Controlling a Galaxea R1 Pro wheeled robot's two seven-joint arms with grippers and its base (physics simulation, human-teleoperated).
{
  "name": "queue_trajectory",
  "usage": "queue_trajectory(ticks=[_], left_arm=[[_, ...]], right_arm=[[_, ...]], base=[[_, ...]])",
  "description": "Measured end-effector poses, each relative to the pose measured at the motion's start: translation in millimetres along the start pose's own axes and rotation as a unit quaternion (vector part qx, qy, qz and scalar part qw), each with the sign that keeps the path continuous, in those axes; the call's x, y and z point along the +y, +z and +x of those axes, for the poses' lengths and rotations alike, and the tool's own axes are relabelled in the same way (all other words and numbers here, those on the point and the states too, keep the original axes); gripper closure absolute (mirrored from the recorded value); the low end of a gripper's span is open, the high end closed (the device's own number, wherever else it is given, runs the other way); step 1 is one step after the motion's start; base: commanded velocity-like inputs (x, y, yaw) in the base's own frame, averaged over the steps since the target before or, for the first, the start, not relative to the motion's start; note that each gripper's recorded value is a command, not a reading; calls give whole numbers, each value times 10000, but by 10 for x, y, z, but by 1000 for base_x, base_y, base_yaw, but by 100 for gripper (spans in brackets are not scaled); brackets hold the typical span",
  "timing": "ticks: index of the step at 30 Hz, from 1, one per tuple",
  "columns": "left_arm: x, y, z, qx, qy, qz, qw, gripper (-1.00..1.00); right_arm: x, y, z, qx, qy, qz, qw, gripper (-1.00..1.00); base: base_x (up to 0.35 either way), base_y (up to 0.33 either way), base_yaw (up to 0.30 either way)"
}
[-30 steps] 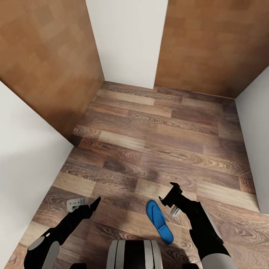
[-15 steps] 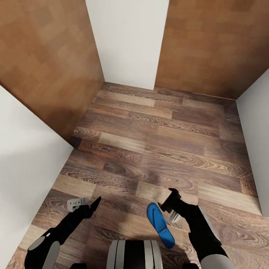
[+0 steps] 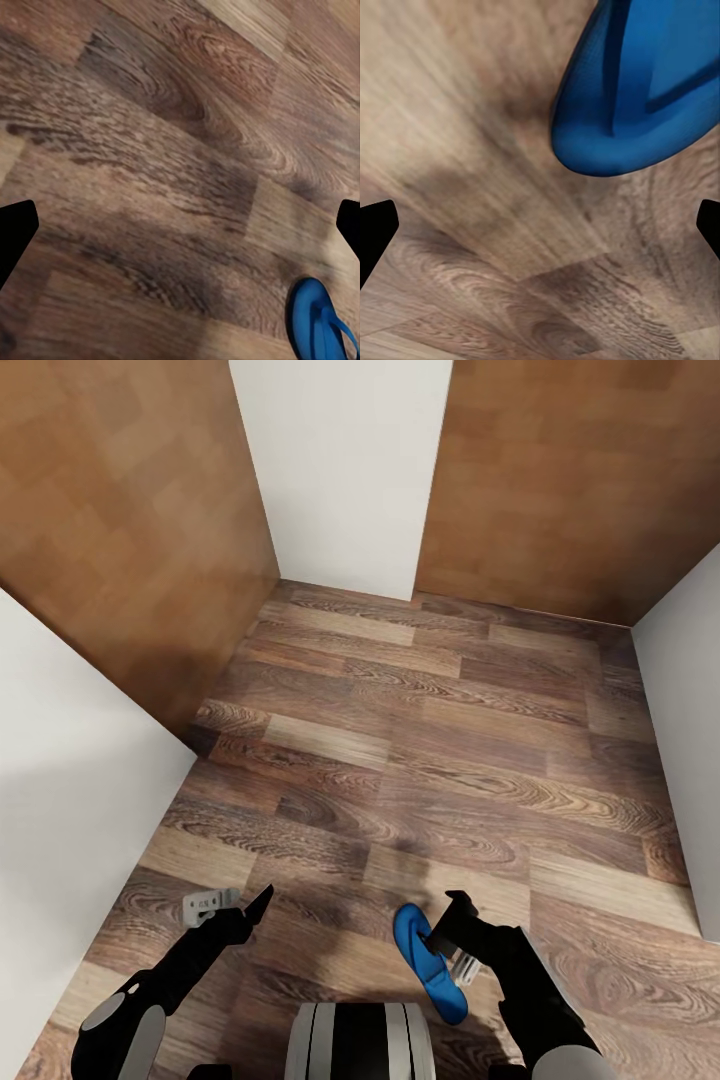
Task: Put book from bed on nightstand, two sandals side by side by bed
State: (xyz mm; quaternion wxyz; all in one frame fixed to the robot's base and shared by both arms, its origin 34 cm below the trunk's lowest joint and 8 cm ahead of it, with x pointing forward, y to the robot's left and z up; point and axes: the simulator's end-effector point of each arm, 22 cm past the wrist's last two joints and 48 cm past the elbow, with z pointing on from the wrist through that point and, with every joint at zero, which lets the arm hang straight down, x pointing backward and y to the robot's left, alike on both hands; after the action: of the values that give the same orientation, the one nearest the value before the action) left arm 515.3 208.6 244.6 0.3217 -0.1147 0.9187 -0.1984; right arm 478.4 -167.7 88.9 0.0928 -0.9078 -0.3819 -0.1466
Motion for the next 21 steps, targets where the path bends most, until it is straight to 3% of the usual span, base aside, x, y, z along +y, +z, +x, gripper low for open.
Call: queue_trajectory(ticks=[11,17,21], left_arm=[[0,0,0,0,-2,-3,10000,-100],[0,0,2,2,-2,-2,10000,-100],[-3,0,0,3,-1,5,10000,-100]], right_arm=[[-33,10,-8,-9,3,33,10000,-100],[-398,107,-299,-305,114,442,9985,-100],[-508,127,-386,-394,149,563,9975,-100]], base=[[0,0,0],[0,0,0],[0,0,0]])
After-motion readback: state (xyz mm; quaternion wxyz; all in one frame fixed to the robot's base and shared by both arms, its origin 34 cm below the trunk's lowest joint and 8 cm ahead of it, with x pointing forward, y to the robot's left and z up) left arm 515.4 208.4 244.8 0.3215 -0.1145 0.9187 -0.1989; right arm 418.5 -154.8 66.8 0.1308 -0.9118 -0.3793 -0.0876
